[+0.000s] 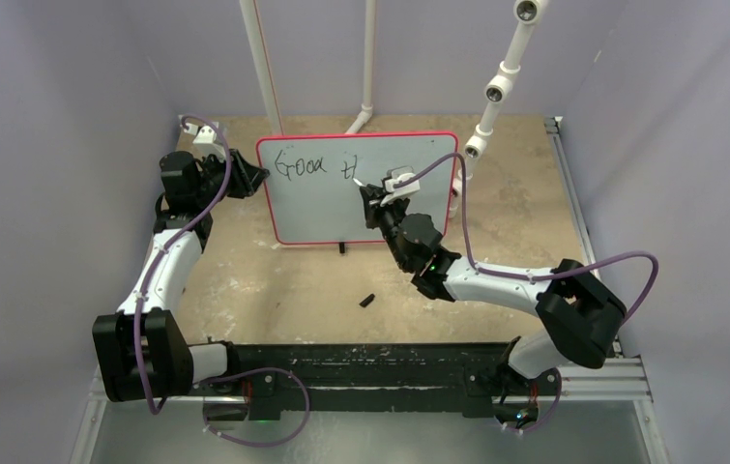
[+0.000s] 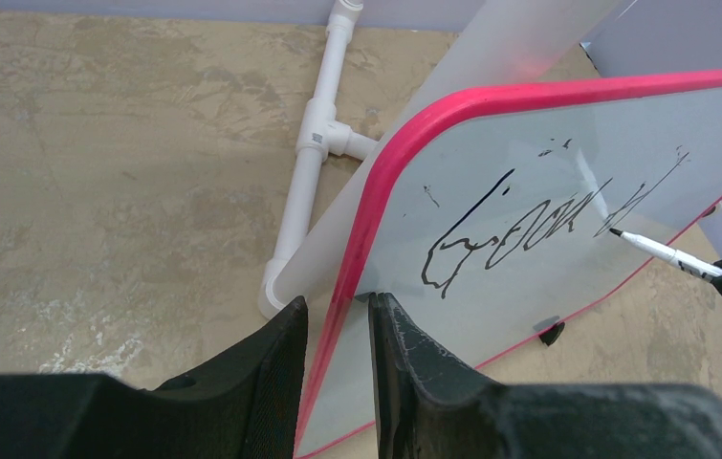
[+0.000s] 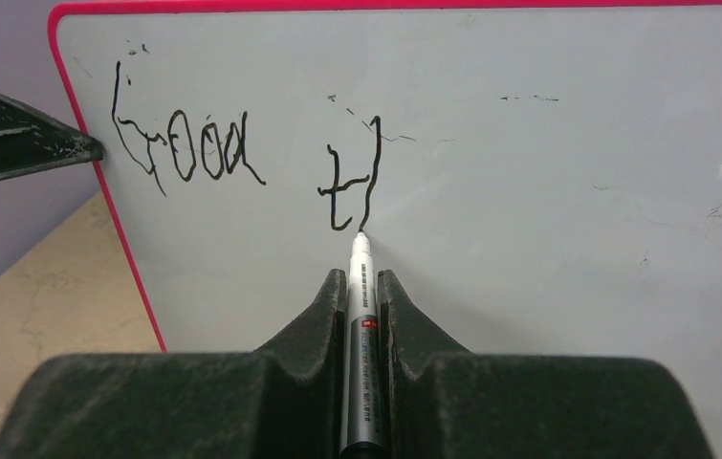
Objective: Write a sentence on the whiteboard
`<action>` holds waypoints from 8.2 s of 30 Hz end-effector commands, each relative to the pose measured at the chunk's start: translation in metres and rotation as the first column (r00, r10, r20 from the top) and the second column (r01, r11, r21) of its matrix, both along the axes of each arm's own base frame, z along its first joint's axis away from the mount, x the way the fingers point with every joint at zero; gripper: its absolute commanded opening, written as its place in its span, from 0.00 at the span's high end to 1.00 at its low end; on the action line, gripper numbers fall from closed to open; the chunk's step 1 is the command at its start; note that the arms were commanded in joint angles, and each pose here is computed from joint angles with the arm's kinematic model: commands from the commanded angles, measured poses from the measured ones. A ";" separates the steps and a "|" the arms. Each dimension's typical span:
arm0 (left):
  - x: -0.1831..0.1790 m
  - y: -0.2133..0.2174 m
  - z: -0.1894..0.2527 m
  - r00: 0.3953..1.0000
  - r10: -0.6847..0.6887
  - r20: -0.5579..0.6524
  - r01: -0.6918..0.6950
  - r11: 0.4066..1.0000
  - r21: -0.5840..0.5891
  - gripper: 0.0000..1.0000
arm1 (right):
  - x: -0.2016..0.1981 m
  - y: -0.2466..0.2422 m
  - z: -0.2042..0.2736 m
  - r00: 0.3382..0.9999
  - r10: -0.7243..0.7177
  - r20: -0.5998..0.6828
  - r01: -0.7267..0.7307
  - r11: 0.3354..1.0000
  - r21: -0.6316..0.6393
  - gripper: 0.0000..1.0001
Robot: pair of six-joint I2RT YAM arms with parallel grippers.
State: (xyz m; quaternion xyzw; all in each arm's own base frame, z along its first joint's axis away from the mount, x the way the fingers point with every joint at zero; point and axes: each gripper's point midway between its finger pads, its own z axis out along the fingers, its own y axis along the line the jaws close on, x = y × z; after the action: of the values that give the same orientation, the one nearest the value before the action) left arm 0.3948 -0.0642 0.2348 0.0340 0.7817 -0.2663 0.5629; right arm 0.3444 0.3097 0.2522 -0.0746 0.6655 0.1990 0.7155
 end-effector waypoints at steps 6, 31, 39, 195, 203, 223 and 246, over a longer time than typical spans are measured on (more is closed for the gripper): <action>0.000 0.000 0.007 0.999 -0.005 0.035 0.005 1.000 0.012 0.71 | 0.003 -0.002 0.020 0.998 -0.033 0.046 0.030 0.997 0.072 1.00; 0.000 0.001 0.007 0.999 -0.002 0.036 0.002 1.000 0.016 0.71 | 0.007 -0.014 0.014 0.994 -0.100 0.036 0.098 0.994 0.053 1.00; 0.000 0.000 0.010 0.999 -0.003 0.041 0.002 1.000 0.015 0.71 | 0.003 -0.013 0.001 0.997 -0.076 0.005 0.076 0.996 0.043 1.00; 0.000 0.001 0.008 0.999 -0.001 0.036 0.000 1.000 0.017 0.71 | -0.006 -0.029 0.061 0.983 -0.101 0.155 0.094 0.994 0.050 1.00; -0.001 0.000 0.007 0.999 -0.002 0.034 0.001 1.000 0.015 0.71 | -0.005 -0.026 0.037 0.991 -0.096 0.094 0.095 0.995 0.013 1.00; 0.000 0.000 0.008 0.999 -0.002 0.035 0.001 1.000 0.015 0.71 | 0.005 -0.024 0.024 0.988 -0.132 0.080 0.134 0.991 -0.017 1.00; -0.001 0.000 0.009 0.999 -0.003 0.038 0.002 1.000 0.014 0.71 | 0.000 -0.032 0.005 0.989 -0.147 0.022 0.147 0.989 -0.004 1.00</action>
State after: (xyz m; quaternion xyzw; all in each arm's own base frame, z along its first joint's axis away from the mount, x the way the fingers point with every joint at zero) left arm 0.3940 -0.0642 0.2335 0.0328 0.7836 -0.2664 0.5602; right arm 0.3443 0.2886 0.2522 -0.0488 0.6630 0.1536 0.7310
